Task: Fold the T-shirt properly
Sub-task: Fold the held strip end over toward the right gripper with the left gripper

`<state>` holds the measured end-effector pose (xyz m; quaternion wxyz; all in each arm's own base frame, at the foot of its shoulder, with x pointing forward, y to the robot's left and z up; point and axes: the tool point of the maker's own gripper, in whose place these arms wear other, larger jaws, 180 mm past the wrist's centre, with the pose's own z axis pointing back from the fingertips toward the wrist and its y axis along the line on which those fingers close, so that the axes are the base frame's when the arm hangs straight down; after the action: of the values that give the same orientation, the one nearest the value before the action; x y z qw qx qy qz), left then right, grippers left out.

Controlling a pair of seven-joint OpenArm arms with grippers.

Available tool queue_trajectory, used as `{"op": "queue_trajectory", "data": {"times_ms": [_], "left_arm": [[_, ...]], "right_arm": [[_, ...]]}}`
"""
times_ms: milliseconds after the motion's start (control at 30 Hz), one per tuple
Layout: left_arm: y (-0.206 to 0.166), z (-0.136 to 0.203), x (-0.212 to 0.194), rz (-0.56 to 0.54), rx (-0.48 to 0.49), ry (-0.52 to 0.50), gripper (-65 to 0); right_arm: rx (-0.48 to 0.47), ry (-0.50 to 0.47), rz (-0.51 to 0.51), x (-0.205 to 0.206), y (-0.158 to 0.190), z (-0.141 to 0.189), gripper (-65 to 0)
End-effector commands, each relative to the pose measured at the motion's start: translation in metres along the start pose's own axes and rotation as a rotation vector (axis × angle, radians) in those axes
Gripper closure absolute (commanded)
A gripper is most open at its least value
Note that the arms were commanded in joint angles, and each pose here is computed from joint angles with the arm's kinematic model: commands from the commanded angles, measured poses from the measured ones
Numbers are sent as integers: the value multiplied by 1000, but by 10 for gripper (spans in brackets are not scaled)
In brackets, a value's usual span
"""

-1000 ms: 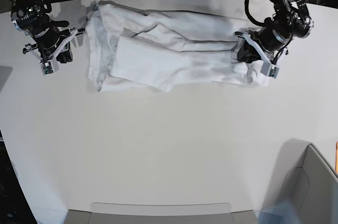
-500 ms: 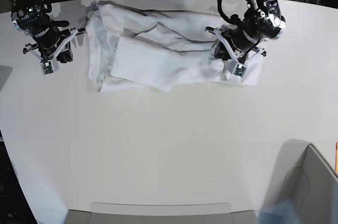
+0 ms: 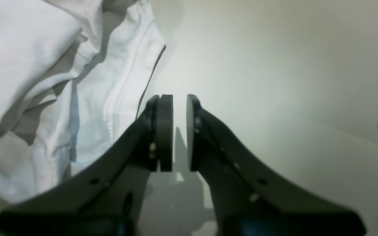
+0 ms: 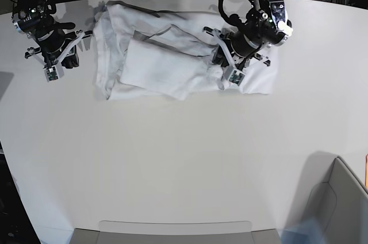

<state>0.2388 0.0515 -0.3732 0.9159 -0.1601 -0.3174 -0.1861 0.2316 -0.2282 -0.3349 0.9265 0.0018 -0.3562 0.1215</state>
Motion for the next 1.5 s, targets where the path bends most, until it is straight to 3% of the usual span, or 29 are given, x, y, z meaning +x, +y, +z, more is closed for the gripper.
{"op": "queue_trajectory", "data": {"times_ms": [0,367,500,600,1033,1233,1467], "left_arm": [[-7,1,19,4,-21,-68,0],[-7,1,18,14,-33,-43,0],[-21,5,27,33,-127,-91,-100],[-20,6,20,43,-139,-60,-142],[-21,6,20,40,-139,-52,-147],[-23,5,15,40,-146,-32,-170],[-21,5,14,37,-140,-27,-179]], "right_arm": [[-8,-35,10,10,-4,3,-83],[-1,-39,-10,9,1,2,-84],[-1,-37,-10,8,0,2,-84],[-1,-36,-11,8,1,2,-84],[-2,-30,-13,5,0,2,-87],[-1,-30,-14,5,1,2,-193],[-1,-28,-14,5,1,2,-199]]}}
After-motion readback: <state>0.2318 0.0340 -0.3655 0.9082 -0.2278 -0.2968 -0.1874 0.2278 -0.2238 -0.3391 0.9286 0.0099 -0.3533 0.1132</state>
